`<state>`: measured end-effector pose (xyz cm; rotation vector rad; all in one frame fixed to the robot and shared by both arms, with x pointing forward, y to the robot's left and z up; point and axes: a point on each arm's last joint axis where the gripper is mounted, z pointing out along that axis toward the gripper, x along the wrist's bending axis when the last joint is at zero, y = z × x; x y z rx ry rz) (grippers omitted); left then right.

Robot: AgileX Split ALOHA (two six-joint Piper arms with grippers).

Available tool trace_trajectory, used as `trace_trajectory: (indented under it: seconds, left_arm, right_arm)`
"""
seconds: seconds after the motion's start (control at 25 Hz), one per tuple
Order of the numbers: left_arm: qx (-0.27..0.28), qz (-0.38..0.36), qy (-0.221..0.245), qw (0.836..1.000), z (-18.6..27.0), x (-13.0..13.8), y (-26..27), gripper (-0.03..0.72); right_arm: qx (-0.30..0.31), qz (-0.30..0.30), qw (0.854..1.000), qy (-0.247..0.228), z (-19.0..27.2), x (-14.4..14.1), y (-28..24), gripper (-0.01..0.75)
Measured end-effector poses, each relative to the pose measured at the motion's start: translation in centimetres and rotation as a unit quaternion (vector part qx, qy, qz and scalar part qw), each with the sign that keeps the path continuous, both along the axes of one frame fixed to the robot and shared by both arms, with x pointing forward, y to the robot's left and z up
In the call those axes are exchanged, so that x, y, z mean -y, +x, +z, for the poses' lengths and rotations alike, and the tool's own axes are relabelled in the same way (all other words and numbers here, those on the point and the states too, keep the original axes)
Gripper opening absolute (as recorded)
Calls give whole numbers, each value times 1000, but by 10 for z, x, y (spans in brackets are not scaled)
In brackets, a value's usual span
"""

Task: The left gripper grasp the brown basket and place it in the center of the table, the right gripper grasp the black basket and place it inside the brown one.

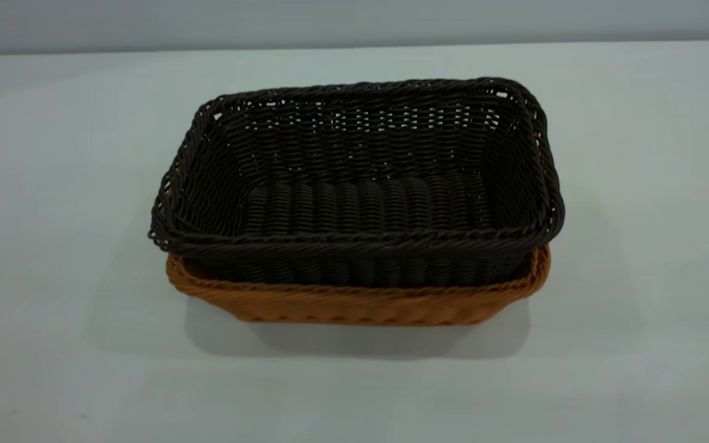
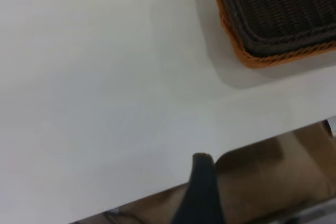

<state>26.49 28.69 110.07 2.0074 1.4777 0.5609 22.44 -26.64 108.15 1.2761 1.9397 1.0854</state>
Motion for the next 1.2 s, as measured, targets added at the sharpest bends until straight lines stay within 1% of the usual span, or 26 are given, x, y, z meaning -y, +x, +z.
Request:
trace_trajectory:
  seconds: [0.12,0.32,0.52,0.68,0.8,1.2]
  left_arm:
    - [22,0,-1,1000,-12,-2,-15,576]
    - [43,1,-3,999,-30,-4,-29,576]
    - [44,9,11,999,-42,-7,-31,576]
    - [23,23,16,999,-55,-9,-28,576]
    - [14,36,21,999,-60,-11,-27,576]
    - [23,73,15,997,-65,-14,-21,576]
  right_arm:
    - [-6,-22,1000,-12,-20,4,2,545]
    - [5,-31,999,-13,-37,6,3,545]
    - [5,-44,999,-17,-39,8,4,545]
    - [6,-56,998,-23,-39,11,4,545]
    - [4,-60,998,-19,-39,11,4,545]
    - [4,-61,998,-17,-39,11,4,545]
